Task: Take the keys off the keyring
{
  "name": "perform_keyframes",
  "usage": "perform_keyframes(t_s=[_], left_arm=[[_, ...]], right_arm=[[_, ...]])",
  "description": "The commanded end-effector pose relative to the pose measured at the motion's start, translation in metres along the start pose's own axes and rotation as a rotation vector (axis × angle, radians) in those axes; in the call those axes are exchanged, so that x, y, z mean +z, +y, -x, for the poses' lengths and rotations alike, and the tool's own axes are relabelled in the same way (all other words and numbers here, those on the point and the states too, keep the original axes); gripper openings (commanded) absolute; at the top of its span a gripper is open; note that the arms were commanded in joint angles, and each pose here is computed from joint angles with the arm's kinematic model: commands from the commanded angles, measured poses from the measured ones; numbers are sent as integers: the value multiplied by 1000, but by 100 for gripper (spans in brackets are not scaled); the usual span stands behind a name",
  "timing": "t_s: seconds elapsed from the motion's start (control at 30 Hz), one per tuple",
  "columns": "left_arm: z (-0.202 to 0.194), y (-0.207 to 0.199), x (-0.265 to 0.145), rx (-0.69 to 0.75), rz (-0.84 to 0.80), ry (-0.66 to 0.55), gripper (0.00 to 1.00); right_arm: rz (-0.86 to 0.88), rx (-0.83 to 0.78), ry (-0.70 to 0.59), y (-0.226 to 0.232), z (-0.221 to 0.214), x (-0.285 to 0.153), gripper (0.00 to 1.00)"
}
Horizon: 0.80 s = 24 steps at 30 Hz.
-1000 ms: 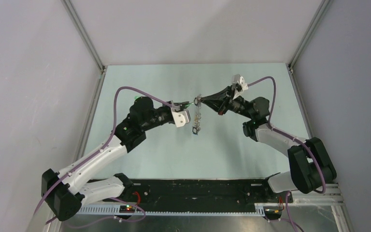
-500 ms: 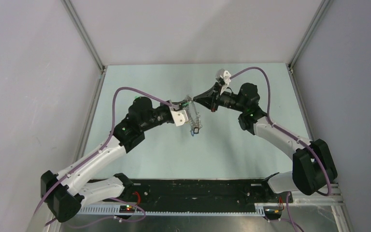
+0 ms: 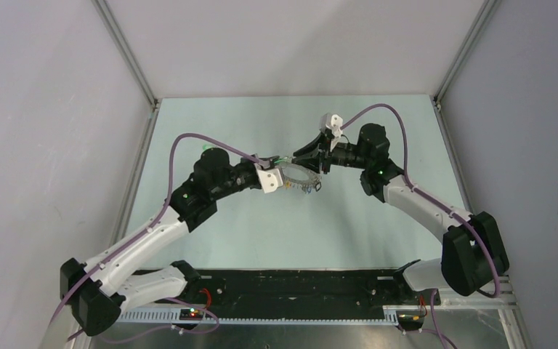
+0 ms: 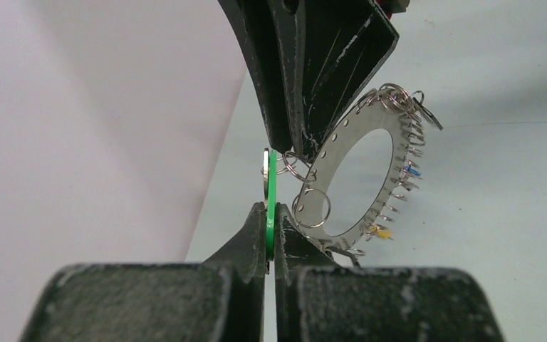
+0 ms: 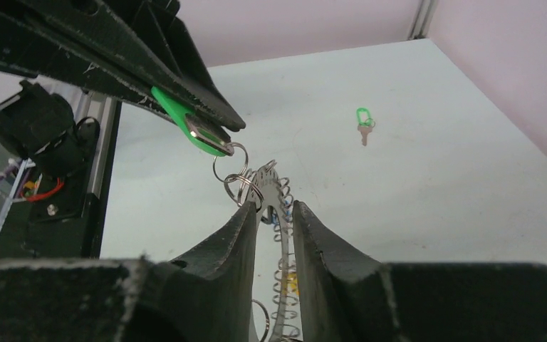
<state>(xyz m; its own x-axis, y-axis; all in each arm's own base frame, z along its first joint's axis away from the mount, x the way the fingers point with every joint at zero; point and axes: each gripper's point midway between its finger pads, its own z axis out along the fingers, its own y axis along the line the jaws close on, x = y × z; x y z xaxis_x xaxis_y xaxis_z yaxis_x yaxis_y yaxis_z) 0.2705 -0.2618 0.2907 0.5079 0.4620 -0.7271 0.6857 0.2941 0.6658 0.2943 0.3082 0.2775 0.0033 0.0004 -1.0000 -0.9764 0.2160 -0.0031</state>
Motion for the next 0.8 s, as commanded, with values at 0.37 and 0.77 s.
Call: perform_keyframes(t_s=[0.37,0.77], left_arm=[[44,7,-10,66,-2,-155,0],[50,3,-11,85,-15,-172,0]], right_arm=[[195,-219,-69,38,39,-9,39],[238,-229,-56,52,31,-1,37]])
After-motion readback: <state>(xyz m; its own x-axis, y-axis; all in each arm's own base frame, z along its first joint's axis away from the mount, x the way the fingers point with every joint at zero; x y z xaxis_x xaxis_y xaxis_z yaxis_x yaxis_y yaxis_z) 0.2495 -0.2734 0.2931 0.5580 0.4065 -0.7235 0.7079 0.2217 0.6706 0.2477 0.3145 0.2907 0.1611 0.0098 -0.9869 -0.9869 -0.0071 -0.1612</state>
